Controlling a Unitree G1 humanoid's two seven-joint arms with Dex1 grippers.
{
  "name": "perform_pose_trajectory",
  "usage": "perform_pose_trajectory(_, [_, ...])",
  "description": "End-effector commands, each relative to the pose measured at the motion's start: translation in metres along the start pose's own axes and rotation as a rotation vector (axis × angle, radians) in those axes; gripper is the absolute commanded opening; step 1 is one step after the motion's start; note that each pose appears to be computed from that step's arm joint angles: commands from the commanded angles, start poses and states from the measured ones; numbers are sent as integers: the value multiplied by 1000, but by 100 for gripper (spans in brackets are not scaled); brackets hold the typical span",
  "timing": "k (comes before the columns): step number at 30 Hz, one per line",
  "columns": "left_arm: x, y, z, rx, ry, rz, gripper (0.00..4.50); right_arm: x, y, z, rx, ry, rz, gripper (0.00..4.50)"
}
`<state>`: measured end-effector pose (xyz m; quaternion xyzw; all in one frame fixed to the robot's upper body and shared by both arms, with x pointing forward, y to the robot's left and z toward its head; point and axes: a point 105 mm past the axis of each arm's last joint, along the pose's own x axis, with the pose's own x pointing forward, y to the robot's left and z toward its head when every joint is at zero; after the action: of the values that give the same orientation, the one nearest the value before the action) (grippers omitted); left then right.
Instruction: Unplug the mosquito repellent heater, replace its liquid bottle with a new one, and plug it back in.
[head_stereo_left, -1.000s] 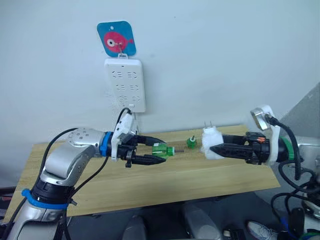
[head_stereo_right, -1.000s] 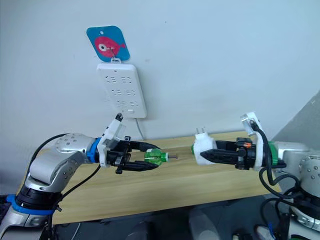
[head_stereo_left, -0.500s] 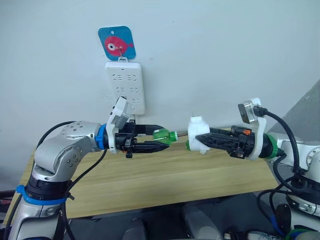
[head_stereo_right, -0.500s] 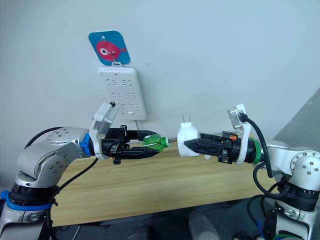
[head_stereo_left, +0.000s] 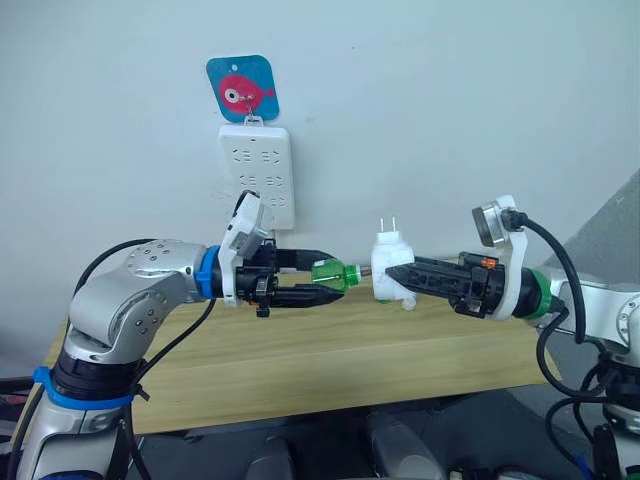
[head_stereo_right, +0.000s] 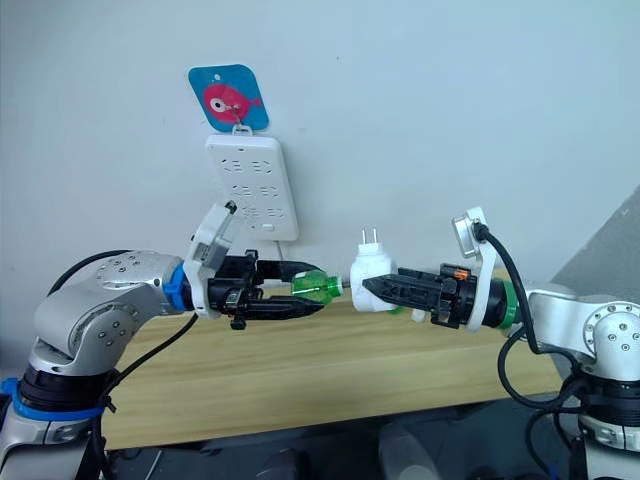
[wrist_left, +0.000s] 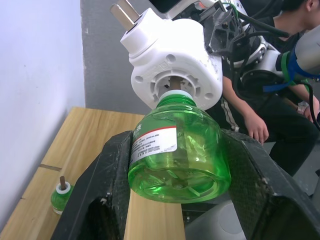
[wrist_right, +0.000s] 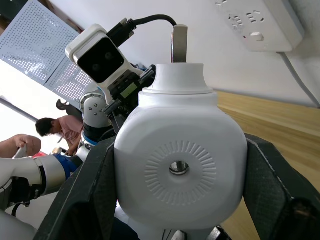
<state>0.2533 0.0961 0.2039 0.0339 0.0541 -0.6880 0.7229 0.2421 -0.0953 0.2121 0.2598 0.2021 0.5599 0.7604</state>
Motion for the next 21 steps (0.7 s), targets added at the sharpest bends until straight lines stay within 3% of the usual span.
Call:
perform_pose_trajectory(1, [-2,-6,6,39,15,-42,229,-2,10,5,-5,-22,39,295])
perform_pose_trajectory(21, [3,-1,12,50,-14,-58,229,-4,14,2,53,11,75,295])
